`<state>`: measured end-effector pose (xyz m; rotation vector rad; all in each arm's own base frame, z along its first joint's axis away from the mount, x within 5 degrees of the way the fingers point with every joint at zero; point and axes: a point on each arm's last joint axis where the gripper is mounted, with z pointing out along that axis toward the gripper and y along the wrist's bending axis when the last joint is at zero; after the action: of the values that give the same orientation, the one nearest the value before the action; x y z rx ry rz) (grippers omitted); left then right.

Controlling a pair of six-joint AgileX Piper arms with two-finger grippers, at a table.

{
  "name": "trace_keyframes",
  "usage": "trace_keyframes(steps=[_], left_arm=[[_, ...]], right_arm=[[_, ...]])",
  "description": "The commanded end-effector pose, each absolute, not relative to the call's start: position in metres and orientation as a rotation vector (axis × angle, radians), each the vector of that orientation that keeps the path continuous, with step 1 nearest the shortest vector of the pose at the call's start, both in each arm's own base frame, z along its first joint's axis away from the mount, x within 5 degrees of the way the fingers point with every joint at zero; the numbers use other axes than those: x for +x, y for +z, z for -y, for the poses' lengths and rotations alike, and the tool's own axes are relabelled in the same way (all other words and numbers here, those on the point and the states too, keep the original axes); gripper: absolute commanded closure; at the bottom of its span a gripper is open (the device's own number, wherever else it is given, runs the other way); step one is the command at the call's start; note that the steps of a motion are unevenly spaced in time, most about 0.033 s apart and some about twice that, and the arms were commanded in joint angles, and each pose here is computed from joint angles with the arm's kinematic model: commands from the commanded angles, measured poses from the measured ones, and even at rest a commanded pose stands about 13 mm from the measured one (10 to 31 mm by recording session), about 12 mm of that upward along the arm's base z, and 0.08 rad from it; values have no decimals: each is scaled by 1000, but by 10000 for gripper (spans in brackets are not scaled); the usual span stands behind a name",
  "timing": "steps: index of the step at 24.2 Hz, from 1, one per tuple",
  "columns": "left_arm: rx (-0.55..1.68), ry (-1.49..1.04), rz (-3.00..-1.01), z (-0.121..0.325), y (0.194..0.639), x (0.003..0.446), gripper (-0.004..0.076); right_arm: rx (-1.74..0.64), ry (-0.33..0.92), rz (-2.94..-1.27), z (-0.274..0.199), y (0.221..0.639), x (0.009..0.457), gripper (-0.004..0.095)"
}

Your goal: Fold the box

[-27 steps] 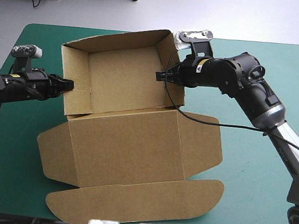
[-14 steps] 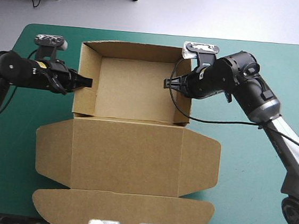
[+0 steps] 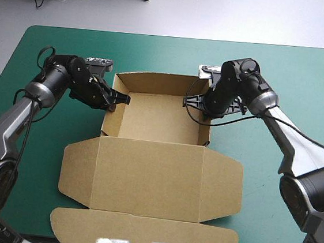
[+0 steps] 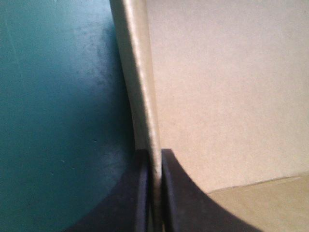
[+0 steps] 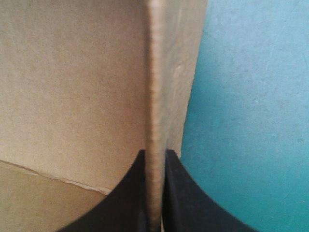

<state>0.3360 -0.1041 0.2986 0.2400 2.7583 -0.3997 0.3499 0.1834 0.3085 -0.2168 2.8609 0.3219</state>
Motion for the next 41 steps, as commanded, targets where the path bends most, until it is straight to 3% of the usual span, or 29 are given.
trace_keyframes(steps=[1, 6, 16, 23, 28, 34, 41], left_arm=[[169, -560, -2695, 124, 314, 345, 734], [212, -321, -2820, 123, 297, 362, 734], [285, -355, -2834, 133, 291, 369, 722], [315, -358, -2804, 134, 304, 371, 494], [317, -347, -2763, 134, 315, 374, 323], [342, -254, -2775, 128, 314, 374, 297], [352, -217, -2787, 125, 314, 373, 297]], right_arm=[[-184, 577, -2807, -200, 319, 351, 909], [-132, 624, -2862, -203, 293, 366, 909], [-233, 535, -2818, -200, 290, 371, 902], [-285, 404, -2853, -193, 286, 370, 595], [-294, 371, -2847, -191, 288, 370, 471], [-318, 298, -2830, -187, 296, 372, 458], [-329, 226, -2728, -181, 337, 376, 457]])
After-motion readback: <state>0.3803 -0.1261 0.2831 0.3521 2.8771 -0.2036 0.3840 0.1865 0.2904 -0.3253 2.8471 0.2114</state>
